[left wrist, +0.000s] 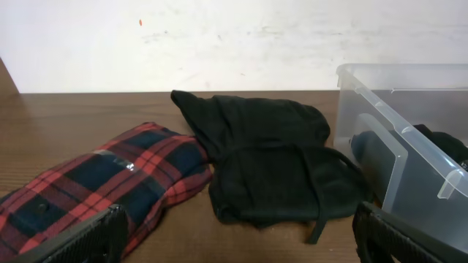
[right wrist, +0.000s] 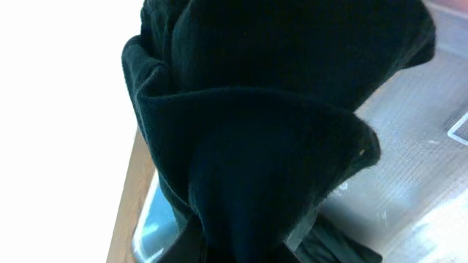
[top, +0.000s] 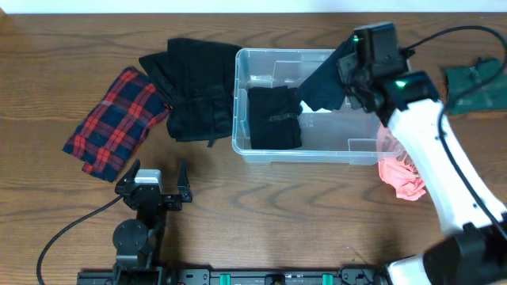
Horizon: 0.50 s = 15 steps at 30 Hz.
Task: Pack container
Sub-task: 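Carry the navy garment with the right gripper into the container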
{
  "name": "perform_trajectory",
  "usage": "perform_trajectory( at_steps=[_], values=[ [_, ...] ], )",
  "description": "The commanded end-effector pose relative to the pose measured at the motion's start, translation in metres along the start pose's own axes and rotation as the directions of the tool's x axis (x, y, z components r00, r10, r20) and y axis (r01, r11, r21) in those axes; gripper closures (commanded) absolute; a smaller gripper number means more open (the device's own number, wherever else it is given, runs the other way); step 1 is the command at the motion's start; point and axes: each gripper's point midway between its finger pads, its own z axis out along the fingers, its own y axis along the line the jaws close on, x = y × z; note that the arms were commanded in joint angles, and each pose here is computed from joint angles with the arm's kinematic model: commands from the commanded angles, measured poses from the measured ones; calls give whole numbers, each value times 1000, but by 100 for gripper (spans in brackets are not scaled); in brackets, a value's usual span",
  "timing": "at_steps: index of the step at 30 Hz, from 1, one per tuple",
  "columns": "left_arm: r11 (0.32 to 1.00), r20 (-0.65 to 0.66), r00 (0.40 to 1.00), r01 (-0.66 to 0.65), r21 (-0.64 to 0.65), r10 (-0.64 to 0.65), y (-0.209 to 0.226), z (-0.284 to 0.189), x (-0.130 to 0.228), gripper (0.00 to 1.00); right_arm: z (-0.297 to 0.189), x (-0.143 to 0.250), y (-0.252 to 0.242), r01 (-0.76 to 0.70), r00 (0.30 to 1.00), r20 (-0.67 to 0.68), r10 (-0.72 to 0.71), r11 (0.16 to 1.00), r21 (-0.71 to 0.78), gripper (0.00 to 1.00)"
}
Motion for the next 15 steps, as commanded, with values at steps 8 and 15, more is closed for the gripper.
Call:
perform_trajectory(
  at_steps=[8, 15],
  values=[
    [1000, -44, 999, 8, 6, -8, -1, 2, 17, 2, 53, -1, -32, -184, 981, 91, 173, 974, 134, 99],
    [1000, -44, 999, 8, 6, -8, -1, 2, 17, 2, 63, -12, -40, -292, 946, 187, 265, 947, 135, 99]
  ],
)
